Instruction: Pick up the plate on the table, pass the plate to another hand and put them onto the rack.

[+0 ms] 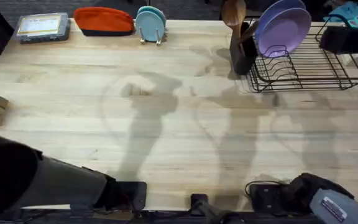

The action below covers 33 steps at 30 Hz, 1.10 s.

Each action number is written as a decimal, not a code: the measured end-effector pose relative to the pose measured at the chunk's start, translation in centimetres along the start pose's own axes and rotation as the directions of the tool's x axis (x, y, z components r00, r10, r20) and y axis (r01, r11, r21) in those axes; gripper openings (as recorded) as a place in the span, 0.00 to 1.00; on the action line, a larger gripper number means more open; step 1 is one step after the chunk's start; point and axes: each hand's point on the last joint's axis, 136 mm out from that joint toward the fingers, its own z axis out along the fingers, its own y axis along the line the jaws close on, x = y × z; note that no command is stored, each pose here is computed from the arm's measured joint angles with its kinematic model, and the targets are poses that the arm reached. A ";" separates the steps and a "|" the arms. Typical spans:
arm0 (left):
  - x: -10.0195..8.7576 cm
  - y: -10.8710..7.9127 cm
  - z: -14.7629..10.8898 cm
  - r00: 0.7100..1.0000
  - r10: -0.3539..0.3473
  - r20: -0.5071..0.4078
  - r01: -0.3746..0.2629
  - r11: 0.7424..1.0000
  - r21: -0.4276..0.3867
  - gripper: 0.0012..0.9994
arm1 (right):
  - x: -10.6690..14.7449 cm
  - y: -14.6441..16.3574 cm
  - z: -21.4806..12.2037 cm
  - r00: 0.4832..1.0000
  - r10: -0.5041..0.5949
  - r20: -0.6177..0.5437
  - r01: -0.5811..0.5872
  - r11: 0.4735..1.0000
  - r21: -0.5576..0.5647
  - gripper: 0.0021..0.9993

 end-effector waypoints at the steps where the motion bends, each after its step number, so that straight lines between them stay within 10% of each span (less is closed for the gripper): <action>1: 0.4 -0.2 0.6 1.000 0.004 -0.024 -0.004 1.000 0.006 1.00 | 0.0 0.0 0.0 1.000 0.000 0.002 0.000 1.000 0.000 1.00; 22: 8.6 -2.0 6.4 0.999 -0.021 -0.026 0.022 0.999 0.033 1.00 | -0.2 0.0 0.0 1.000 -0.003 0.009 0.003 1.000 0.002 1.00; 33: 8.7 -3.9 8.6 1.000 -0.029 0.002 0.028 0.993 0.113 1.00 | -0.1 0.0 0.0 1.000 -0.002 0.006 0.002 1.000 0.000 1.00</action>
